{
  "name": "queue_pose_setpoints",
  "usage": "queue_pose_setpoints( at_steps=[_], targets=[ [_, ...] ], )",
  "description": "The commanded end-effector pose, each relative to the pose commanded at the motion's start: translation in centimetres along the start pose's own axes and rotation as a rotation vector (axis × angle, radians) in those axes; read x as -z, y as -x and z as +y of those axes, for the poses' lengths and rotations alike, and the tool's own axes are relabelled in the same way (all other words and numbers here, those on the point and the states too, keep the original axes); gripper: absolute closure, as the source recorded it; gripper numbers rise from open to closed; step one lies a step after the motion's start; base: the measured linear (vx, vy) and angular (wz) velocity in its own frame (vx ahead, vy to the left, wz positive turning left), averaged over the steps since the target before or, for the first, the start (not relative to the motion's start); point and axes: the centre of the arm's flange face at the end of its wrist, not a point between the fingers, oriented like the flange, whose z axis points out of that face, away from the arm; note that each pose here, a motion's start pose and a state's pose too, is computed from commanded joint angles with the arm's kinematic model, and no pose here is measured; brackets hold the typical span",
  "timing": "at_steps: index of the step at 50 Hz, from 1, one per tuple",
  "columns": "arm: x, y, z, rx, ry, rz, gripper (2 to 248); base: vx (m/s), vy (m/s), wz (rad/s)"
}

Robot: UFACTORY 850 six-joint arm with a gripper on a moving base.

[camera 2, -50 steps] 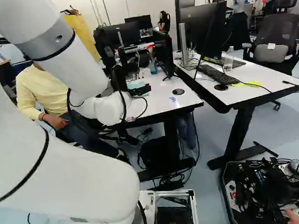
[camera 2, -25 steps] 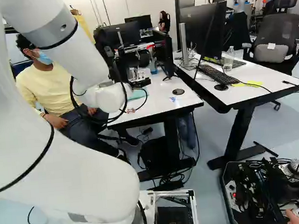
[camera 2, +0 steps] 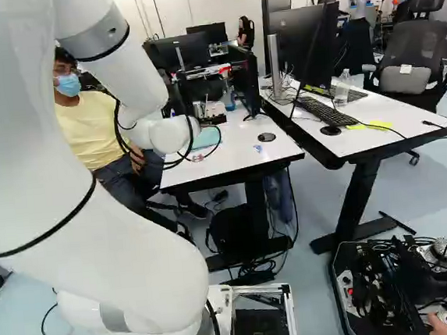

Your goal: Clean the table with the green towel

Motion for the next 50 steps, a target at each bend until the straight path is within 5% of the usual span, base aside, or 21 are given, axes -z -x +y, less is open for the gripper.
queue_pose_setpoints(
  at_steps=[50],
  targets=[
    [-7.1,-4.1,-1.5,0.011,-0.029,-0.060,3,0.000,0.000,0.000]
  ],
)
